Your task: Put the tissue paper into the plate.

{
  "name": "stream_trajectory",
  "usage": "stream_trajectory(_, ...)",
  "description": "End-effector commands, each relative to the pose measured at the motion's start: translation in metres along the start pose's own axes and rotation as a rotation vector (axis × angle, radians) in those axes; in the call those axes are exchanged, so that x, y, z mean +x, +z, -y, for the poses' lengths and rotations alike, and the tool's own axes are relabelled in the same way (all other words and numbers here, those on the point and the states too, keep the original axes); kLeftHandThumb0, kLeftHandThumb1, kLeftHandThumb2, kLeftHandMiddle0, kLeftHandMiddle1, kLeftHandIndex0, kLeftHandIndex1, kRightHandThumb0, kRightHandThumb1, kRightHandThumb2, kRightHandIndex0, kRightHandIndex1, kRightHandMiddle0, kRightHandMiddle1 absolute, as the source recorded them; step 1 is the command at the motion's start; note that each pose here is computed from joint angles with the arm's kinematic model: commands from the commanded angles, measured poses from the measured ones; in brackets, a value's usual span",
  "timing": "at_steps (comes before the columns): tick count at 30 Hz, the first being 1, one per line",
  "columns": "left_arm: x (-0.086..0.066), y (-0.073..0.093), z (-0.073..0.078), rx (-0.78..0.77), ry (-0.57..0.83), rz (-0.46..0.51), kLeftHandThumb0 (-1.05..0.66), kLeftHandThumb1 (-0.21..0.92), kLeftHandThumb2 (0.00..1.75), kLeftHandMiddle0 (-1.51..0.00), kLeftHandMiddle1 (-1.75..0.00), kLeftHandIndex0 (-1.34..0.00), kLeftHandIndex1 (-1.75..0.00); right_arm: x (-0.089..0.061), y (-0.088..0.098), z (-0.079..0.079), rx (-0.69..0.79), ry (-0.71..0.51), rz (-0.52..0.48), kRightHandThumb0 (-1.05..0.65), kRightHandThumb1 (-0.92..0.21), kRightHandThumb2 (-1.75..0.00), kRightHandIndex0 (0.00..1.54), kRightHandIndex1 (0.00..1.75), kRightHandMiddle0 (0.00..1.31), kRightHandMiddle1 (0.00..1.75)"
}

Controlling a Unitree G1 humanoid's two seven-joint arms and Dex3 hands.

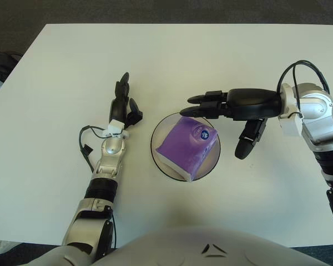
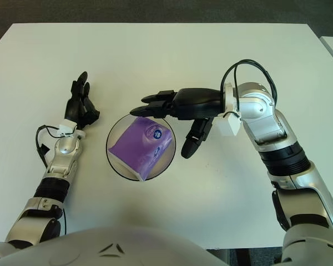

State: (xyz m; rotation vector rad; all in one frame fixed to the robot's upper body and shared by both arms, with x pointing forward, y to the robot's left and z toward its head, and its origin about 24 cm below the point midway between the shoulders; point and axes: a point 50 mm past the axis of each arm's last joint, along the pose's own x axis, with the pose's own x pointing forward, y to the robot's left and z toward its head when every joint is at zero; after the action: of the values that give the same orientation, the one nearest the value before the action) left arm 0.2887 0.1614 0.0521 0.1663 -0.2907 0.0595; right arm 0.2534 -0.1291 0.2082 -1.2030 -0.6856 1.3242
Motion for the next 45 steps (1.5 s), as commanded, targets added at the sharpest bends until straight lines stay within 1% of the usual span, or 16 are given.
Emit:
stream_trajectory(1,-0.048,-0.048,0.011,-0.001,-0.013,-0.253,-0.86,0.92,1.15,-0.23,-0.01,0.0,-0.39,-0.001,0.002,0.0,-0.001,0.002,0.01,-1.05,-0.92,-0.36,0.0,0.0,0.0,0.0)
stream_trajectory(9,-0.048,-0.047,0.012,-0.011,-0.015,-0.247,-0.86,0.92,1.15,-0.23,-0.01,0.0,-0.38,-0.002,0.002,0.001,-0.015,-0.005,-0.003,-1.05,-0.92,-0.37,0.0,0.0,0.0,0.0)
stream_trajectory(15,-0.047,-0.047,0.012,-0.011,-0.023,-0.25,-0.86,0.92,1.14,-0.23,-0.01,0.0,-0.37,-0.005,0.001,0.003,-0.035,-0.022,-0.011,-1.05,-0.92,-0.42,0.0,0.0,0.0,0.0)
stream_trajectory(21,-0.047,-0.046,0.011,0.008,-0.022,-0.241,-0.86,0.92,1.13,-0.23,-0.01,0.0,-0.37,-0.011,-0.001,0.009,-0.029,-0.095,-0.036,-1.05,-0.92,-0.45,0.0,0.0,0.0,0.0)
stream_trajectory(25,-0.046,-0.042,0.011,0.002,-0.024,-0.229,-0.86,0.92,1.13,-0.25,-0.01,0.0,-0.4,-0.017,-0.009,0.011,0.03,-0.207,-0.062,-1.05,-0.92,-0.47,0.0,0.0,0.0,0.0)
stream_trajectory(27,-0.045,-0.04,0.012,-0.013,-0.025,-0.228,-0.85,0.92,1.13,-0.25,-0.01,0.0,-0.42,-0.024,-0.017,0.006,0.122,-0.298,-0.093,-1.05,-0.92,-0.47,0.0,0.0,0.0,0.0)
stream_trajectory(29,-0.045,-0.038,0.013,-0.027,-0.025,-0.228,-0.85,0.92,1.13,-0.26,-0.02,0.0,-0.45,-0.034,-0.038,-0.011,0.282,-0.43,-0.164,-1.05,-0.92,-0.47,0.0,0.0,0.0,0.0)
stream_trajectory(30,-0.045,-0.037,0.013,-0.033,-0.023,-0.228,-0.85,0.92,1.13,-0.27,-0.02,0.0,-0.45,-0.037,-0.052,-0.018,0.379,-0.515,-0.207,-1.05,-0.92,-0.47,0.0,0.0,0.0,0.0)
stream_trajectory(31,-0.045,-0.037,0.013,-0.037,-0.023,-0.229,-0.84,0.92,1.13,-0.27,-0.02,0.0,-0.47,-0.039,-0.061,-0.023,0.444,-0.572,-0.238,-1.05,-0.92,-0.47,0.0,0.0,0.0,0.0)
stream_trajectory(33,-0.045,-0.036,0.013,-0.042,-0.021,-0.23,-0.84,0.92,1.13,-0.27,-0.02,0.0,-0.48,-0.039,-0.072,-0.022,0.531,-0.657,-0.271,-1.05,-0.92,-0.47,0.0,0.0,0.0,0.0)
stream_trajectory(34,-0.045,-0.035,0.014,-0.044,-0.02,-0.229,-0.84,0.92,1.13,-0.28,-0.02,0.0,-0.49,-0.038,-0.075,-0.021,0.563,-0.691,-0.262,-1.05,-0.92,-0.47,0.0,0.0,0.0,0.0)
stream_trajectory(37,-0.046,-0.034,0.013,-0.052,-0.018,-0.226,-0.84,0.92,1.13,-0.28,-0.02,0.0,-0.5,-0.031,-0.075,-0.021,0.66,-0.8,-0.202,-1.05,-0.92,-0.51,0.0,0.0,0.0,0.0)
stream_trajectory(39,-0.046,-0.033,0.014,-0.056,-0.017,-0.224,-0.83,0.92,1.13,-0.28,-0.02,0.0,-0.5,-0.03,-0.056,-0.022,0.677,-0.864,-0.123,-1.05,-0.92,-0.55,0.0,0.0,0.0,0.0)
stream_trajectory(41,-0.047,-0.032,0.014,-0.057,-0.015,-0.222,-0.83,0.92,1.13,-0.28,-0.02,0.0,-0.5,-0.028,-0.042,-0.034,0.639,-0.918,-0.089,-1.05,-0.92,-0.56,0.0,0.0,0.0,0.0)
stream_trajectory(43,-0.047,-0.031,0.013,-0.057,-0.014,-0.219,-0.82,0.92,1.12,-0.28,-0.02,0.0,-0.51,-0.03,-0.05,-0.041,0.6,-1.015,-0.126,-1.03,-0.92,-0.56,0.0,0.0,0.0,0.0)
stream_trajectory(45,-0.047,-0.03,0.013,-0.058,-0.015,-0.217,-0.82,0.92,1.12,-0.28,-0.02,0.0,-0.51,-0.029,-0.058,-0.043,0.588,-1.087,-0.17,-0.99,-0.92,-0.56,0.01,0.0,0.01,0.01)
